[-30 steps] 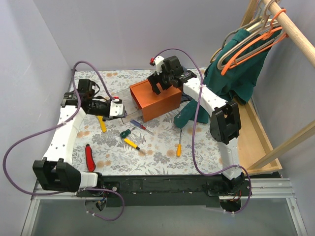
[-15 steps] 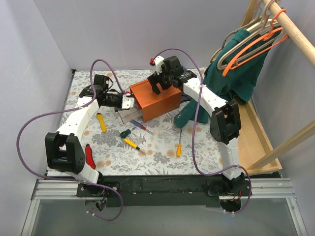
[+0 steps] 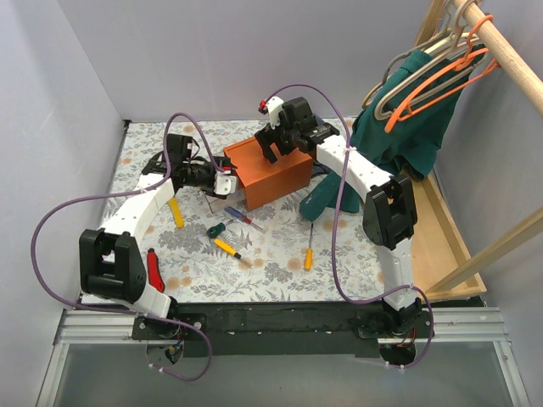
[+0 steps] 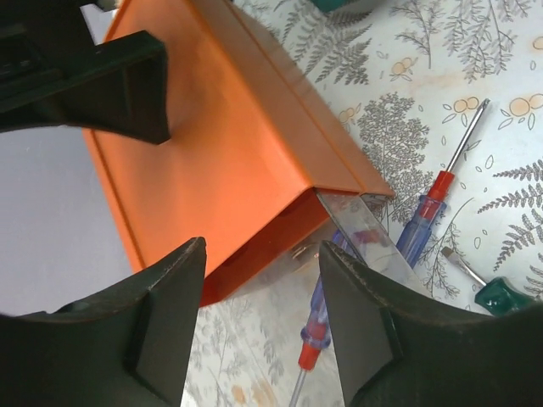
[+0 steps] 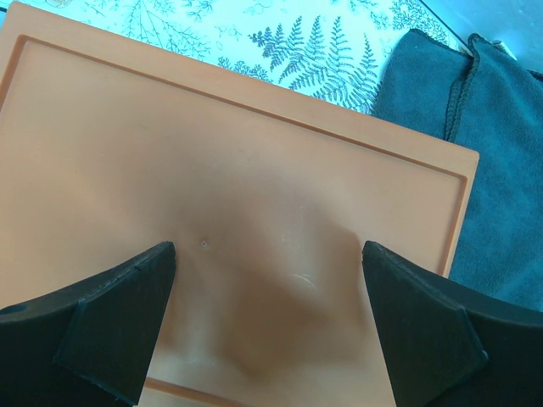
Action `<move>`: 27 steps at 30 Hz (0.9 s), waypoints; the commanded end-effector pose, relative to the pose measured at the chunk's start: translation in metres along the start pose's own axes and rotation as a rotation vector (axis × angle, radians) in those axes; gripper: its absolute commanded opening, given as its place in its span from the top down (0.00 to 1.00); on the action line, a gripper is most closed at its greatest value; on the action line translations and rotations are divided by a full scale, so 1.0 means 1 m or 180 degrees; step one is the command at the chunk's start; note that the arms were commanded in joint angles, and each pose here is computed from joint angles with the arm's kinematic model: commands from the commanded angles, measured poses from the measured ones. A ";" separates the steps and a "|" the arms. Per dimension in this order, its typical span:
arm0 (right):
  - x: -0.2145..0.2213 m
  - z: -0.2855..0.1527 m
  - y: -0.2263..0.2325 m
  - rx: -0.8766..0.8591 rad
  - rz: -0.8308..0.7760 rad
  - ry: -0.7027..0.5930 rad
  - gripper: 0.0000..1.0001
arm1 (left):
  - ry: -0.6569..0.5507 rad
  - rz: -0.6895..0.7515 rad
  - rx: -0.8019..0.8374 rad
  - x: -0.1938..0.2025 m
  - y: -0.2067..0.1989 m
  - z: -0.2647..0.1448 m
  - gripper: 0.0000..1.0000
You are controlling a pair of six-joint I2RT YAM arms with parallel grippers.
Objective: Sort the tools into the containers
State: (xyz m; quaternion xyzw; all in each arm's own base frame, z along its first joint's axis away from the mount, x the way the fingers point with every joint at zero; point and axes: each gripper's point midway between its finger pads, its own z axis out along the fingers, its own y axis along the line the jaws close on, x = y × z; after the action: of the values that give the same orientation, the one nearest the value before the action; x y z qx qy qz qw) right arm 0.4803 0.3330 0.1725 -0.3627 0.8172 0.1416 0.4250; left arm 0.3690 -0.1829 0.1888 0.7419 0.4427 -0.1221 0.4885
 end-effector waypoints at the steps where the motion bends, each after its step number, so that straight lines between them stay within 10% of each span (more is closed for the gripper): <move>1: 0.096 0.007 -0.008 0.0087 -0.0104 0.0982 0.01 | -0.0007 0.0156 -0.0445 -0.041 0.030 -0.036 0.44; 10: 0.106 0.012 -0.006 0.0026 -0.0033 0.1053 0.01 | -0.0303 -0.0773 0.0911 -0.079 -0.068 -0.057 0.42; 27: 0.110 0.001 -0.014 0.0081 -0.0089 0.1073 0.01 | 0.0085 -0.0194 0.2339 -0.016 -0.176 -0.014 0.54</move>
State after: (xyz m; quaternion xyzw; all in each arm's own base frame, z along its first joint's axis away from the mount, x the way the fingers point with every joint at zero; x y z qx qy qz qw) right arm 0.4808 0.3313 0.1710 -0.3618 0.8153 0.1451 0.4281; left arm 0.2433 -0.1730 0.1178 0.8317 0.4277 -0.2696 0.2295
